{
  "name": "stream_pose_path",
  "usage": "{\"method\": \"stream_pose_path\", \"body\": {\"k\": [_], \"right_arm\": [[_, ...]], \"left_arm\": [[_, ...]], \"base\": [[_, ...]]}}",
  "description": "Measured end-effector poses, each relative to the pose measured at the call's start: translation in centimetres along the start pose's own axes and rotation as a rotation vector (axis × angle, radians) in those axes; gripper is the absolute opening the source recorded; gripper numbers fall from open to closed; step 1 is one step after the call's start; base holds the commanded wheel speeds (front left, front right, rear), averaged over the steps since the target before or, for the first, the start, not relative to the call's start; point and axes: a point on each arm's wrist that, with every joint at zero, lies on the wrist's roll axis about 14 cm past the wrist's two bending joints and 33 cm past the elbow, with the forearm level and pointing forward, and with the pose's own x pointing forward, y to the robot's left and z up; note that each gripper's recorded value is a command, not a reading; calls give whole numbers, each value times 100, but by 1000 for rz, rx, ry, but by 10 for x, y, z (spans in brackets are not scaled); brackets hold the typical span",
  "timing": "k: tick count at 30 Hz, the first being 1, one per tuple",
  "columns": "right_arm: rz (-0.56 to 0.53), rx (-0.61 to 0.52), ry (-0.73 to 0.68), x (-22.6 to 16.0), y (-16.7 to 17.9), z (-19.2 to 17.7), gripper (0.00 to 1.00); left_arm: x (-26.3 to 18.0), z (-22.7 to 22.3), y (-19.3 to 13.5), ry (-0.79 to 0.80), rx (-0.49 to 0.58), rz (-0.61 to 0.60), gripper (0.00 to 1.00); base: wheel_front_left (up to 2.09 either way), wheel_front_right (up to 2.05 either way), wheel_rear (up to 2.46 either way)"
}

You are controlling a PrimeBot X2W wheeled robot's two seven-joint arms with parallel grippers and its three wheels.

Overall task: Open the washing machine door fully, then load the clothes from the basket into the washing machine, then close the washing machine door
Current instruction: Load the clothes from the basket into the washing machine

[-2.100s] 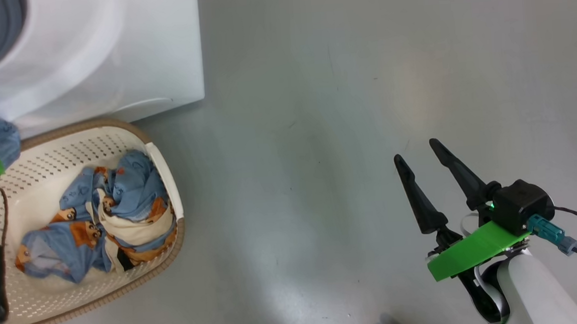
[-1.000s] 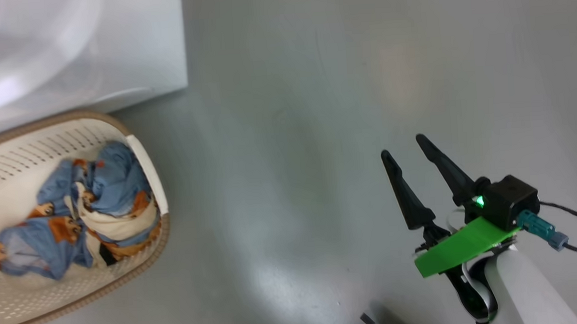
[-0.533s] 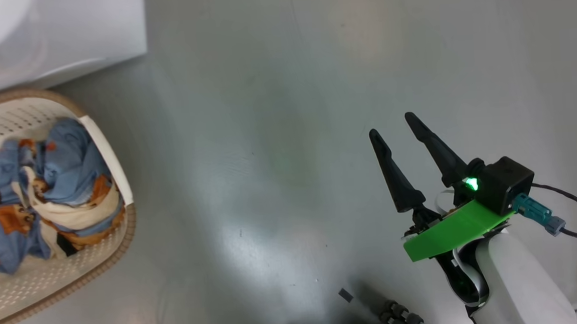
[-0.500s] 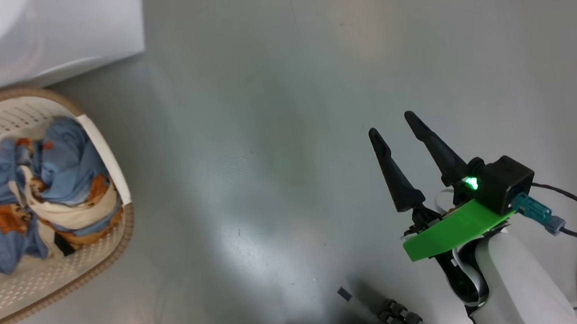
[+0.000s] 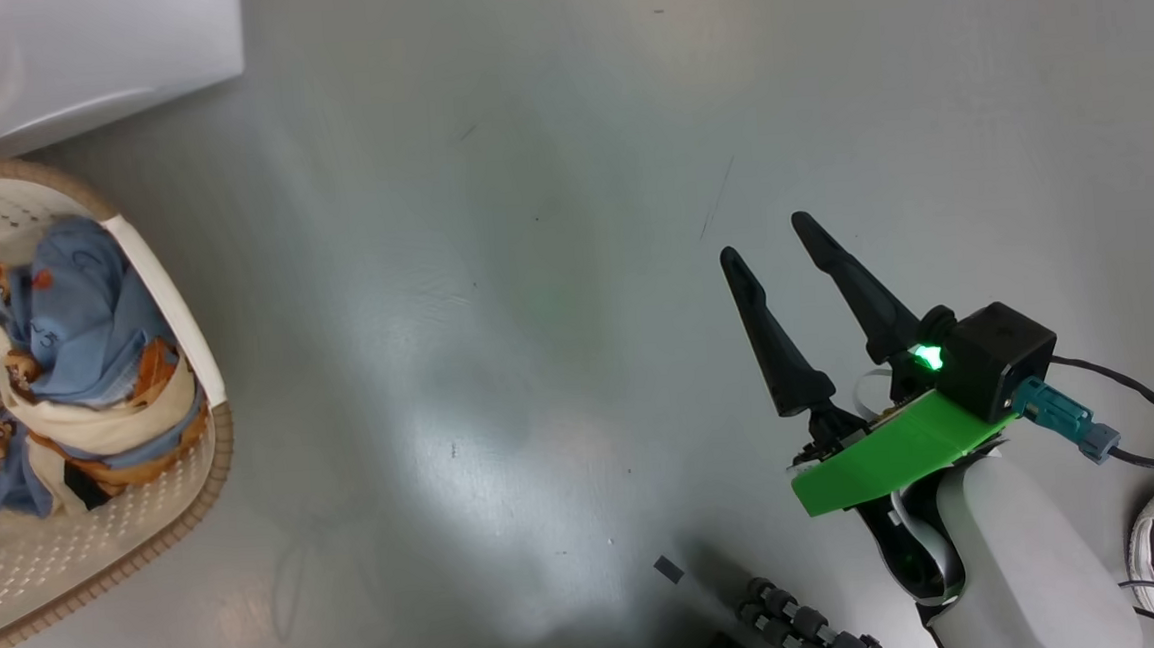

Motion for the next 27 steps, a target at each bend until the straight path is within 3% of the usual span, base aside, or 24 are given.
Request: {"method": "stream_pose_path", "body": {"k": [2, 3, 4, 15, 27], "right_arm": [[-1, 0, 2, 0, 0, -1, 100], [0, 1, 2, 0, 0, -1, 100], [0, 2, 2, 0, 0, -1, 100], [11, 5, -28, -1, 4, 11, 100], [40, -28, -102, -6, 7, 41, 100]], "left_arm": [[1, 0, 1, -5, 2, 3, 0], [1, -1, 1, -4, 3, 7, 29], [1, 0, 2, -13, 5, 13, 100], [-10, 8, 11, -34, 23, 33, 100], [-47, 15, -2, -31, 5, -50, 100]], "base": [[0, 0, 0], [0, 0, 0], [0, 0, 0], [0, 0, 0], [0, 0, 0]]}}
